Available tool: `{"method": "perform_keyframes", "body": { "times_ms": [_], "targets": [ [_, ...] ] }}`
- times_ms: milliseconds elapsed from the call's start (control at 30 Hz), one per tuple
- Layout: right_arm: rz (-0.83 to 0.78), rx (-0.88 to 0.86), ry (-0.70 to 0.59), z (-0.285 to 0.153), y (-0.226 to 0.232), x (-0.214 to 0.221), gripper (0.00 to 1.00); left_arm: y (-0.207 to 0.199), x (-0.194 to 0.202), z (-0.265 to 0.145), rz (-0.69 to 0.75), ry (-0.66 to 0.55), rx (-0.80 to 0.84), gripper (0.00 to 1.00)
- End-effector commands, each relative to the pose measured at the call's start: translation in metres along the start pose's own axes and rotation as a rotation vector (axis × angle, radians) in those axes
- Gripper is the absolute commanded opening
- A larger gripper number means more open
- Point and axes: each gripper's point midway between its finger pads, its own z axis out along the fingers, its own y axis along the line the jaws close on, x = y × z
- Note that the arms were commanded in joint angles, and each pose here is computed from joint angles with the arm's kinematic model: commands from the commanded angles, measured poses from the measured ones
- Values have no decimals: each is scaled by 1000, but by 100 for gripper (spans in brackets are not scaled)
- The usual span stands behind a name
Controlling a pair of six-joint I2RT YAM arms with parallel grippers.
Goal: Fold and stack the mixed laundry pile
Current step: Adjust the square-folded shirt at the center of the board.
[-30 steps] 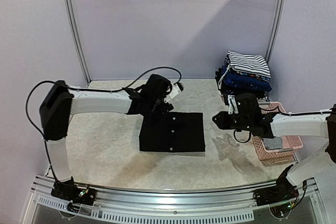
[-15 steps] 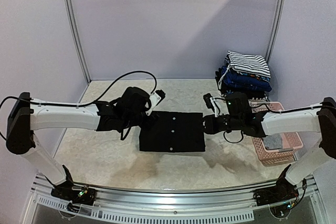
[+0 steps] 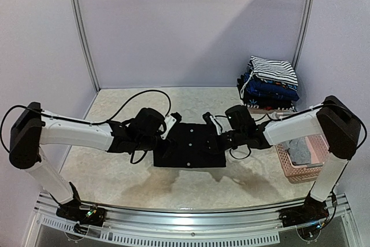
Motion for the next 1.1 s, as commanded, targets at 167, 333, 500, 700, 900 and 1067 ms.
{"method": "perform_keyframes", "body": {
  "times_ms": [167,333,500,700,900,1067],
  "targets": [
    [32,35,60,26,-20,15,18,-16,29,28,-37,53,69,53],
    [51,92,63,28,-36,21,16,-12,46,36,-60,80,69,53],
    [90,117,79,30,-51,34,14,-4,68,41,-75,124,49,51],
    [132,156,85,23,-65,47,11,7,89,39,-88,159,11,51],
    [150,163,76,10,-59,44,10,14,83,29,-103,149,-18,50],
    [125,89,18,-8,-27,14,10,3,50,11,-107,68,16,50]
  ]
}}
